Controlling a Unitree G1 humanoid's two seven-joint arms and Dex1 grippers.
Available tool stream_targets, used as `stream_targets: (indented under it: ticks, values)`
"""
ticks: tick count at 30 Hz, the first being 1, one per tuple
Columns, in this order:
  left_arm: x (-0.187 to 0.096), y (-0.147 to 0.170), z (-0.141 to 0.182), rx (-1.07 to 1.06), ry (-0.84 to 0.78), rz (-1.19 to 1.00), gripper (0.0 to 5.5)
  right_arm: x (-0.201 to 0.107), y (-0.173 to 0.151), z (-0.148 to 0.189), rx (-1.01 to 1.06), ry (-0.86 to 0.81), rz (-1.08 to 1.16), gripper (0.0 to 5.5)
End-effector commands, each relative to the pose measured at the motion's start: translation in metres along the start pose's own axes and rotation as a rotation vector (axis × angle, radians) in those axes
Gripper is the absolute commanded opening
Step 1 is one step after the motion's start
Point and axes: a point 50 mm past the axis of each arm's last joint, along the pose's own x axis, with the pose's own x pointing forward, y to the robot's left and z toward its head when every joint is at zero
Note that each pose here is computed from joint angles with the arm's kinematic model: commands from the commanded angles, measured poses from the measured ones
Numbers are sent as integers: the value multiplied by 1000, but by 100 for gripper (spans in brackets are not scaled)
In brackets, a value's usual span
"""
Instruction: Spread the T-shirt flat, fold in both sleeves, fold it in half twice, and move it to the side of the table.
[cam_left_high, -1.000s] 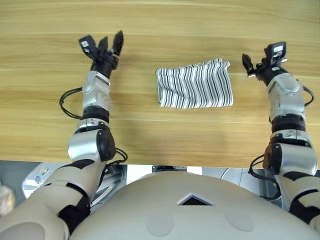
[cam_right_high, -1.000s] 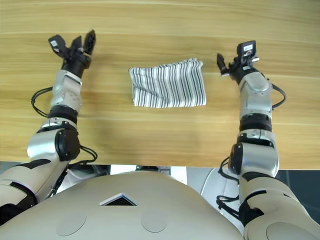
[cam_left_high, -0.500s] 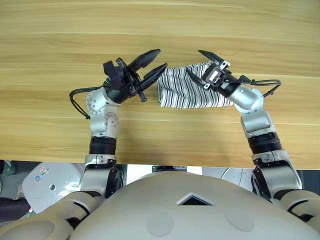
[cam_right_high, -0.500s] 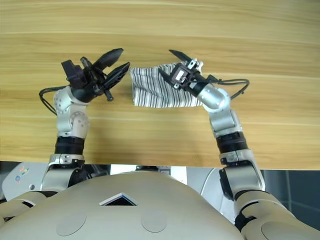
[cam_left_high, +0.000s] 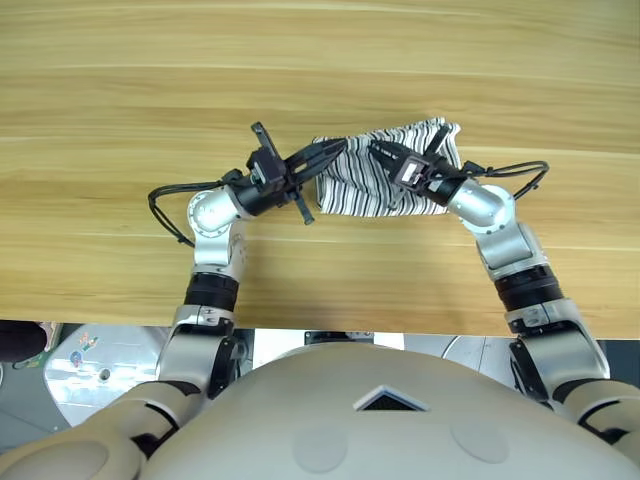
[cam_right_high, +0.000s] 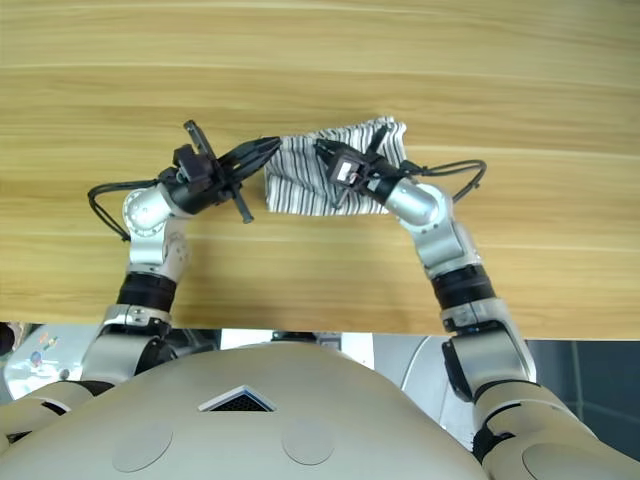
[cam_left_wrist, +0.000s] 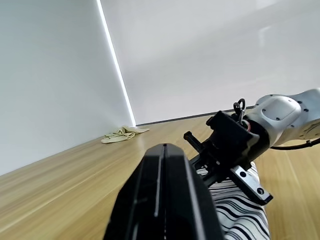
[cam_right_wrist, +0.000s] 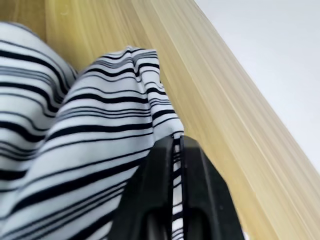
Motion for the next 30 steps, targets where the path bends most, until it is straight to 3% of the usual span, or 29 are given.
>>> stream_targets:
  ticks: [1,18,24,30]
  values:
    - [2,-2,-11,105,109,-42,0,-7,7,-9,-27,42,87,3]
    - [-5,-35,-43,304,353,-279,0,0,9,-23,-3,97,107,3]
    - [-39,-45,-52,610,635,-579,0,4,6,-19,-3,92,83,3]
    - [-55,-37,-49,896,858,-711,0,9,8,-12,-7,67,81,3]
